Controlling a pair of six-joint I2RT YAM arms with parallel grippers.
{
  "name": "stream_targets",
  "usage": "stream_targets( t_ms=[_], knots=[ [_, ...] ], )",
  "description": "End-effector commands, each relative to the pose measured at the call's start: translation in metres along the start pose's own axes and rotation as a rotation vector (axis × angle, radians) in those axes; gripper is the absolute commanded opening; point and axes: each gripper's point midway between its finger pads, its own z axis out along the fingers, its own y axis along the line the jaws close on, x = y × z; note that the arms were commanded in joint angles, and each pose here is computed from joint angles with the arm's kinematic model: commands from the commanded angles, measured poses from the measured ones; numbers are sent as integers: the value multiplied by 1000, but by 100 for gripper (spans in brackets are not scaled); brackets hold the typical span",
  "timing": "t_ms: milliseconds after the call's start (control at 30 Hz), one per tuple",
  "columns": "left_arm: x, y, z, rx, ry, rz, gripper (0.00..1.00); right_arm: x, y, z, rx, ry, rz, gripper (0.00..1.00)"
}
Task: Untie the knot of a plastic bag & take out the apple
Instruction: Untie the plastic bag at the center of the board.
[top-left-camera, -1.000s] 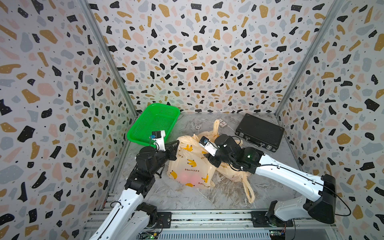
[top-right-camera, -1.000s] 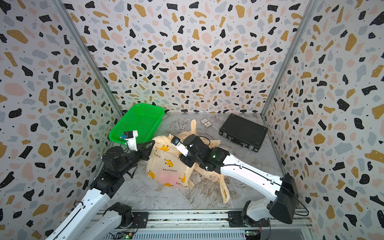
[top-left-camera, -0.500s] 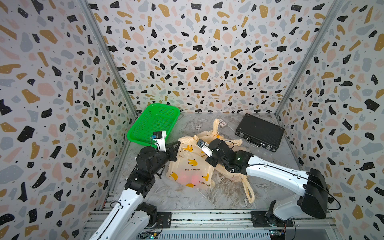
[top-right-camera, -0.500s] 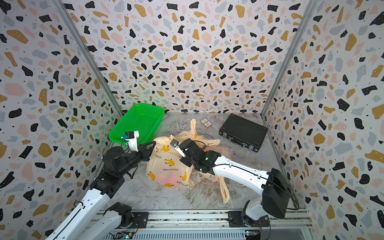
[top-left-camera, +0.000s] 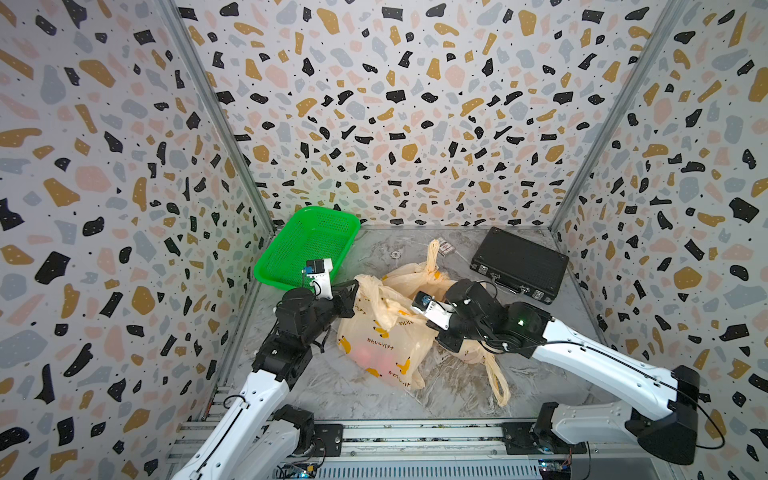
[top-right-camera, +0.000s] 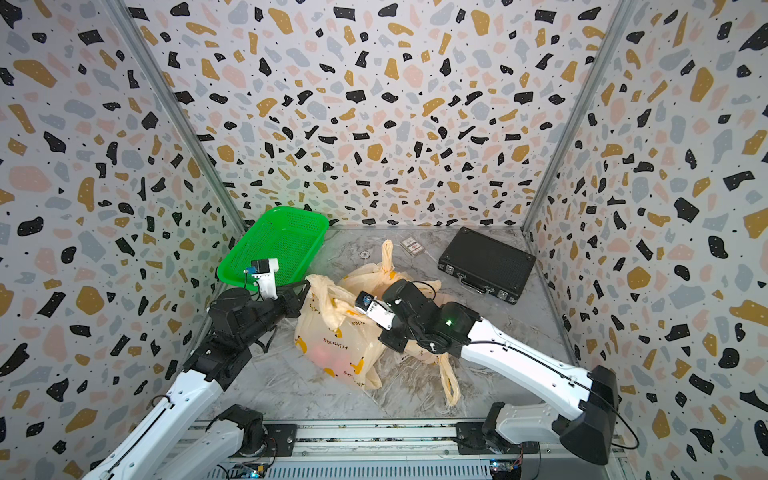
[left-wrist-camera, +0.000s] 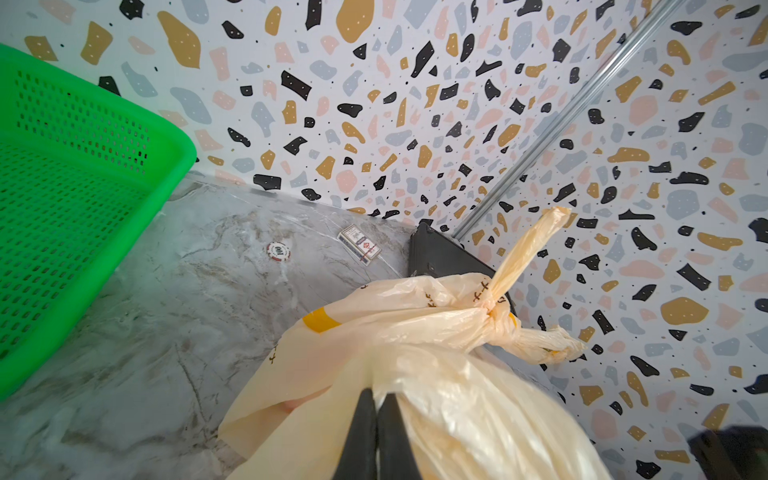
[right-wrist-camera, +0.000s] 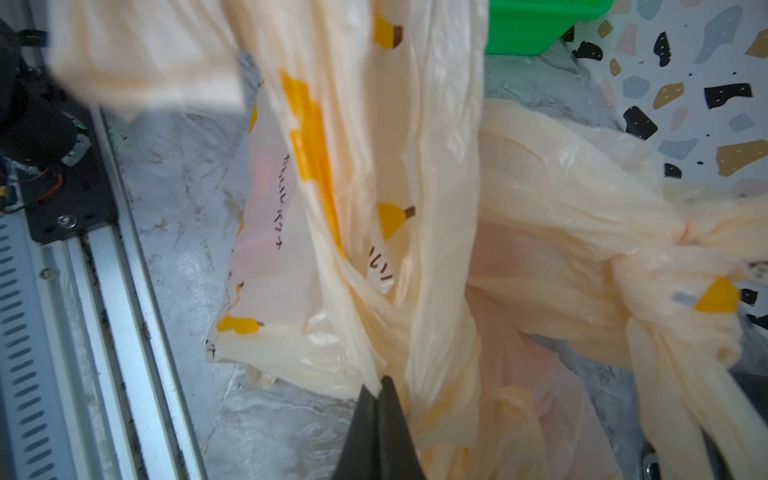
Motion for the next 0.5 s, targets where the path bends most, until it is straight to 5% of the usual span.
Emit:
stream_targets(
  t_ms=[0,200,267,400,467],
  knots=[
    [-30,9,4,-15,-88,-60,0,45,20,-19,-74,70,30,0],
    [-33,5,25,87,-99,-113,5,36,26,-24,-95,-50,43,0],
    [-37,-4,23,126,-109,-106,48,29,32,-19,-144,-45,58,0],
    [-46,-24,0,153,-103,-65,94,13,37,-16,-186,-99,102,0],
    [-42,-29,-14,140,-66,-67,99,4,32,-17,-173,-130,118,0]
  ],
)
